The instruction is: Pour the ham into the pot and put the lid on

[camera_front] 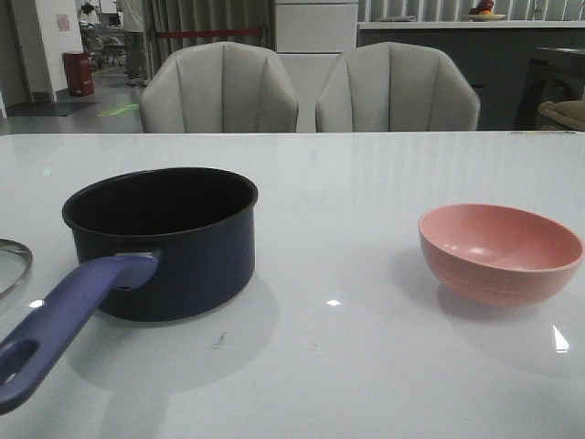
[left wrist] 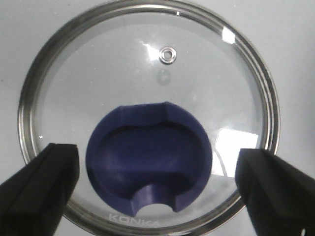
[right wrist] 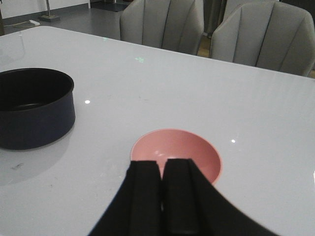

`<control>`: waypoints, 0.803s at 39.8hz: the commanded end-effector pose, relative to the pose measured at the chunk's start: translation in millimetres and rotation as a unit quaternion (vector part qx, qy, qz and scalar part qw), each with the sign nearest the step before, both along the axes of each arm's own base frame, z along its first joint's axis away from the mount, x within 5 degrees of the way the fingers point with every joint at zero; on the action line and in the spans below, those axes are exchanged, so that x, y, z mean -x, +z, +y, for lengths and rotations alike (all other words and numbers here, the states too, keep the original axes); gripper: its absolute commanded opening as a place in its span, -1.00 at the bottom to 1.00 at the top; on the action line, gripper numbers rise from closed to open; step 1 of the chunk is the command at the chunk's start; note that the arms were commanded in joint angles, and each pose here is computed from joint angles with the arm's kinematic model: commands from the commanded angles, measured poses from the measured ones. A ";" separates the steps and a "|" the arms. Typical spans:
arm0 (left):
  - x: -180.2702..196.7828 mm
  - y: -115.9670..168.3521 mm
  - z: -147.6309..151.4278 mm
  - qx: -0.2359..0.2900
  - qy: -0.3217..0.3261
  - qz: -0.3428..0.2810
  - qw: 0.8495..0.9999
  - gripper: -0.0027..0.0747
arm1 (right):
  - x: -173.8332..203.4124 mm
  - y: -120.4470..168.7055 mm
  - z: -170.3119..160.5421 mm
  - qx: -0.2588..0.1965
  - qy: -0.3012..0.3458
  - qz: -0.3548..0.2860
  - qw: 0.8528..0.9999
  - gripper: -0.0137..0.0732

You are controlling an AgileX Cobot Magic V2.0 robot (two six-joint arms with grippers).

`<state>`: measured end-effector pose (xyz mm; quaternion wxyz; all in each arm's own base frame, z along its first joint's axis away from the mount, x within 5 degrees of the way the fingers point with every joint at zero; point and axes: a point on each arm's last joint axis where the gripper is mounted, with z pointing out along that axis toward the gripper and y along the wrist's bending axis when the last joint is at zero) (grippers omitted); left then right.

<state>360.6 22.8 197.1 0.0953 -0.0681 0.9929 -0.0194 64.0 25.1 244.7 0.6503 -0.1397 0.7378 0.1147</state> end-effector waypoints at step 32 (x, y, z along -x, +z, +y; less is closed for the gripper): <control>-9.4 21.6 -0.4 -0.004 0.000 -0.050 0.999 -0.07 | -0.8 16.0 -0.9 -0.015 -0.006 -0.047 0.999 -0.35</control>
